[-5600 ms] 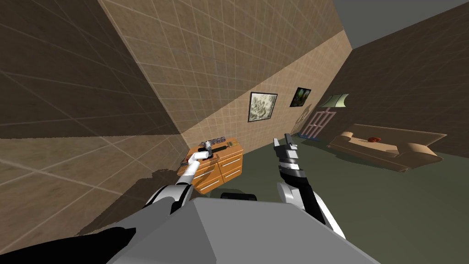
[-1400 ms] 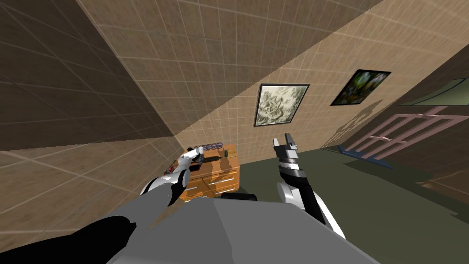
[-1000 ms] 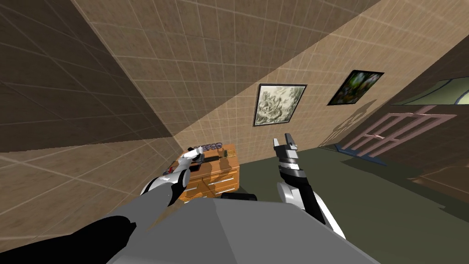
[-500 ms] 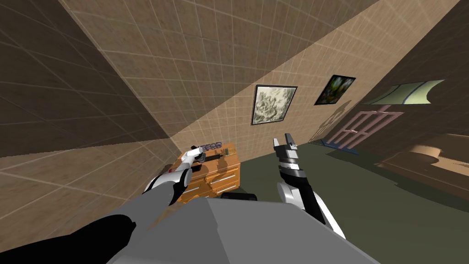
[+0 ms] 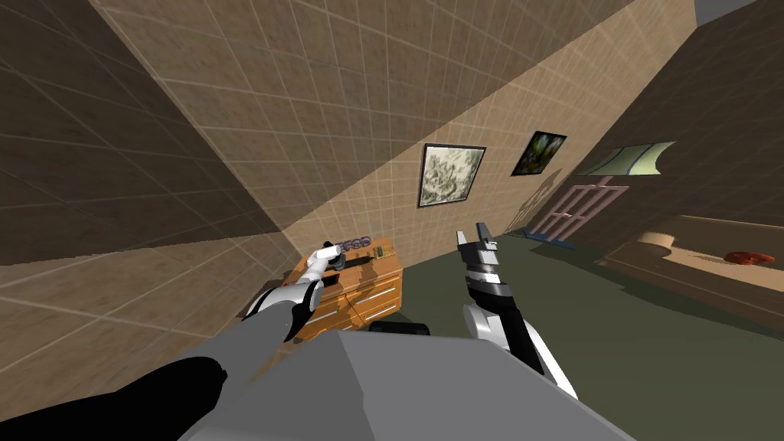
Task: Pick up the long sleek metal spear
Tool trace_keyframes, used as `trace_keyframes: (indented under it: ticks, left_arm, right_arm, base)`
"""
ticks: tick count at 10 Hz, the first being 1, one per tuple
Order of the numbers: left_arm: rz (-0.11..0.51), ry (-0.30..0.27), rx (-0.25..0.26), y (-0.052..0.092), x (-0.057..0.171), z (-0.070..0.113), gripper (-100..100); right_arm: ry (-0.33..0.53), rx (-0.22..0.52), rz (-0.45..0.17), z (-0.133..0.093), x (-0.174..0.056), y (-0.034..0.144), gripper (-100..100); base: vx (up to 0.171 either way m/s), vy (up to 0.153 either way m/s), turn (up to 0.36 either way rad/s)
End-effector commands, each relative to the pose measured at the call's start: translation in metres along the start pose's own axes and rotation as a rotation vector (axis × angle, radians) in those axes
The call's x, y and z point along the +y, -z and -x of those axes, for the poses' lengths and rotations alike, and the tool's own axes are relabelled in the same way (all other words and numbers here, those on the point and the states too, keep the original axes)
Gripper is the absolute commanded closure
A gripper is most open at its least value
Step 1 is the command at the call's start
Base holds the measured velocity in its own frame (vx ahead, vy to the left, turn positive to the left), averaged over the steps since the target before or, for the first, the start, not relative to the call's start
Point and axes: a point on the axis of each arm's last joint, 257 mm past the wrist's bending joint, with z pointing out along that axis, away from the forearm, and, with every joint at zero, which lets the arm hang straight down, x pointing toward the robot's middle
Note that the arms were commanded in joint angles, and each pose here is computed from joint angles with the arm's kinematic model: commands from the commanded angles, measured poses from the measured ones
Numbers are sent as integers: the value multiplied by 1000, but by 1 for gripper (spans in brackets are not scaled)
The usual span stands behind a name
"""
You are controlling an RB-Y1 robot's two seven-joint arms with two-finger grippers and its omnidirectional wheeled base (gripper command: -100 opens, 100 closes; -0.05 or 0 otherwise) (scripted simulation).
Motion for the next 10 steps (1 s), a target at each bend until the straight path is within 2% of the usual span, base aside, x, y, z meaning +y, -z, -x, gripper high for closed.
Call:
trace_keyframes:
  ticks: [1,8,9,10]
  left_arm:
    - [-1,19,-10,1,-3,-5,100]
    - [-9,84,-35,5,-12,-21,100]
    - [-8,76,-34,5,-11,-20,100]
    - [-7,78,-34,5,-11,-21,0]
  right_arm:
    - [0,0,0,0,0,0,0]
    - [0,0,0,0,0,0,0]
    - [0,0,0,0,0,0,0]
    - [0,0,0,0,0,0,0]
  base:
    - [-89,75,-120]
    - [-75,64,-99]
    - [-22,17,-11]
    - [-5,4,3]
